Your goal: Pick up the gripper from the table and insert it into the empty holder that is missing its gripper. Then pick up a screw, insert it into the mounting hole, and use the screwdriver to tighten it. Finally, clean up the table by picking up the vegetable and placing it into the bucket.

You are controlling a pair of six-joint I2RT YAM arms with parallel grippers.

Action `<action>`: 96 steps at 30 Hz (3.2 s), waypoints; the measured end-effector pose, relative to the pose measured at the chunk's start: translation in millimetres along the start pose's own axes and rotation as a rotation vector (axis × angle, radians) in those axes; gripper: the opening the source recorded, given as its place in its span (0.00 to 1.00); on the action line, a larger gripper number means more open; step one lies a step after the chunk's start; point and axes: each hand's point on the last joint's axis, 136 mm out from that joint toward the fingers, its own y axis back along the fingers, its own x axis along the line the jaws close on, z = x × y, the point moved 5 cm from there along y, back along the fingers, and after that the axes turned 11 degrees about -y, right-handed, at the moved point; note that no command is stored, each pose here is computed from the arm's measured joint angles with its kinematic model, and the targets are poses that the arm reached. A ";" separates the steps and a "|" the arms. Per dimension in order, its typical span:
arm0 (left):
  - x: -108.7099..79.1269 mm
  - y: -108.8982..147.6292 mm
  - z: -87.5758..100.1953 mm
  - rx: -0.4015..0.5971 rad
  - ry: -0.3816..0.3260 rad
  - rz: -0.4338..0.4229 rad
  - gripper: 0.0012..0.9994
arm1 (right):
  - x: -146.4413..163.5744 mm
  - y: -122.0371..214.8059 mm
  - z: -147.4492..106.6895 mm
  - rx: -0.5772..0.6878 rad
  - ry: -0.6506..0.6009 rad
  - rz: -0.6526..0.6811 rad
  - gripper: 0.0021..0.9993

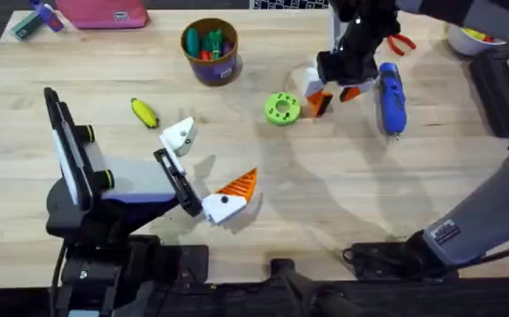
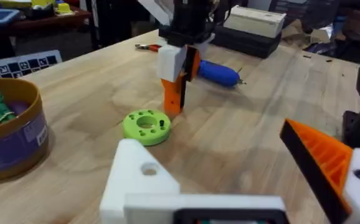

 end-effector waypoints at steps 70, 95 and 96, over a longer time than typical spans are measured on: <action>0.0 0.0 0.0 0.000 0.000 0.000 0.99 | 75.4 44.0 -103.2 0.336 0.210 1.486 0.01; 0.0 0.0 -0.1 0.000 0.001 0.000 0.99 | 121.7 52.7 -119.6 0.373 0.539 1.574 0.01; 0.0 0.0 -0.1 0.000 0.001 0.000 0.99 | 122.6 49.4 -120.0 0.381 0.535 1.571 0.01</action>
